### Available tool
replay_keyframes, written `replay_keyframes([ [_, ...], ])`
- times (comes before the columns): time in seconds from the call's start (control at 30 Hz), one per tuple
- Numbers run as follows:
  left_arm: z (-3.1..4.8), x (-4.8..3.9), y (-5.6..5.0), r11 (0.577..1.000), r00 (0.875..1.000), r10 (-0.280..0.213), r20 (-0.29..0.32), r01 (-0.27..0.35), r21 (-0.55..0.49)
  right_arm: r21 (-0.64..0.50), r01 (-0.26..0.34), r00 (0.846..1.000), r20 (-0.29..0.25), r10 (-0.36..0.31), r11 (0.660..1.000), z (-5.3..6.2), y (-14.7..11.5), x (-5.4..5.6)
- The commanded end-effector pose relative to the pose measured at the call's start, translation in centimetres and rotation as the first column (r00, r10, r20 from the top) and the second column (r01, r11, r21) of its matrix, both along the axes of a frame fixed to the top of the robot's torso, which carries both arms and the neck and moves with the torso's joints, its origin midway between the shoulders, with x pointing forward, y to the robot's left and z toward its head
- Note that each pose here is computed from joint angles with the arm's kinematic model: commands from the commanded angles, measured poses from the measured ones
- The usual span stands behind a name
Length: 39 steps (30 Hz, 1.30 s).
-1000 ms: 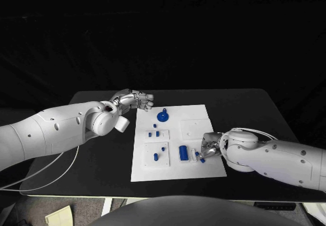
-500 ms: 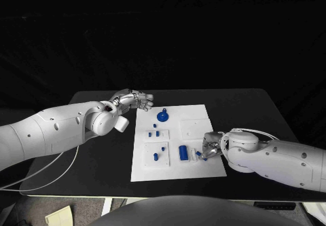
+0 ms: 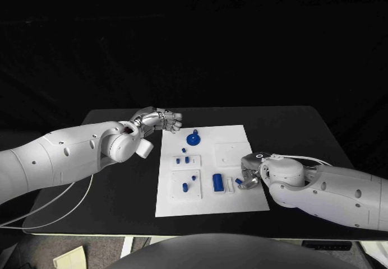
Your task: Assemble the parts on the task board
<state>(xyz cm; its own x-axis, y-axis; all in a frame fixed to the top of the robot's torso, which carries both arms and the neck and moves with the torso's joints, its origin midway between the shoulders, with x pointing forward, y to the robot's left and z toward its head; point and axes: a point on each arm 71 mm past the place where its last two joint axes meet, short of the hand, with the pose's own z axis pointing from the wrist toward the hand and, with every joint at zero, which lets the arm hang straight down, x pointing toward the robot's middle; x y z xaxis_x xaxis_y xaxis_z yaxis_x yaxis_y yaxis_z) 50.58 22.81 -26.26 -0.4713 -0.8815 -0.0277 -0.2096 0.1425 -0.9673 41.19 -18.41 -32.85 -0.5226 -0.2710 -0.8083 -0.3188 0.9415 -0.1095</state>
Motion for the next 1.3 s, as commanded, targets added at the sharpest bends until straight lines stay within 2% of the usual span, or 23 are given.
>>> replay_keyframes([
  [0.03,0.10,-0.04,-0.3,1.000,1.000,-0.016,-0.003,0.016,-0.015,-0.102,-0.052,0.999,0.009,0.053,0.993,-0.7,0.0,-0.2],
  [0.1,0.09,-0.04,-0.3,1.000,1.000,-0.016,-0.003,0.016,-0.014,-0.115,-0.063,0.998,-0.006,0.063,0.991,-0.9,0.2,-0.3],
  [0.27,0.08,-0.04,-0.3,1.000,1.000,-0.015,-0.004,0.015,-0.012,-0.115,-0.080,0.994,-0.082,0.070,0.990,-1.8,0.4,-0.9],
  [0.43,0.08,-0.04,-0.4,1.000,1.000,-0.017,-0.004,0.017,-0.013,-0.102,-0.076,0.987,-0.147,0.061,0.992,-2.3,0.4,-1.3],
  [0.67,0.09,-0.05,-0.3,1.000,1.000,-0.016,-0.004,0.015,-0.012,-0.078,-0.023,0.973,-0.230,0.004,0.997,-2.8,-0.2,-1.6],
  [1.13,0.09,-0.07,-0.3,1.000,1.000,-0.016,-0.005,0.016,-0.011,-0.030,0.019,0.985,-0.168,-0.023,0.999,-2.5,-0.7,-1.1],
  [1.23,0.09,-0.08,-0.3,1.000,1.000,-0.017,-0.005,0.017,-0.011,0.015,0.044,0.991,-0.126,-0.041,0.999,-2.2,-1.0,-0.9],
  [1.3,0.10,-0.07,-0.3,1.000,1.000,-0.016,-0.004,0.016,-0.011,0.076,0.091,0.989,-0.123,-0.081,0.993,-2.0,-1.4,-0.9],
])
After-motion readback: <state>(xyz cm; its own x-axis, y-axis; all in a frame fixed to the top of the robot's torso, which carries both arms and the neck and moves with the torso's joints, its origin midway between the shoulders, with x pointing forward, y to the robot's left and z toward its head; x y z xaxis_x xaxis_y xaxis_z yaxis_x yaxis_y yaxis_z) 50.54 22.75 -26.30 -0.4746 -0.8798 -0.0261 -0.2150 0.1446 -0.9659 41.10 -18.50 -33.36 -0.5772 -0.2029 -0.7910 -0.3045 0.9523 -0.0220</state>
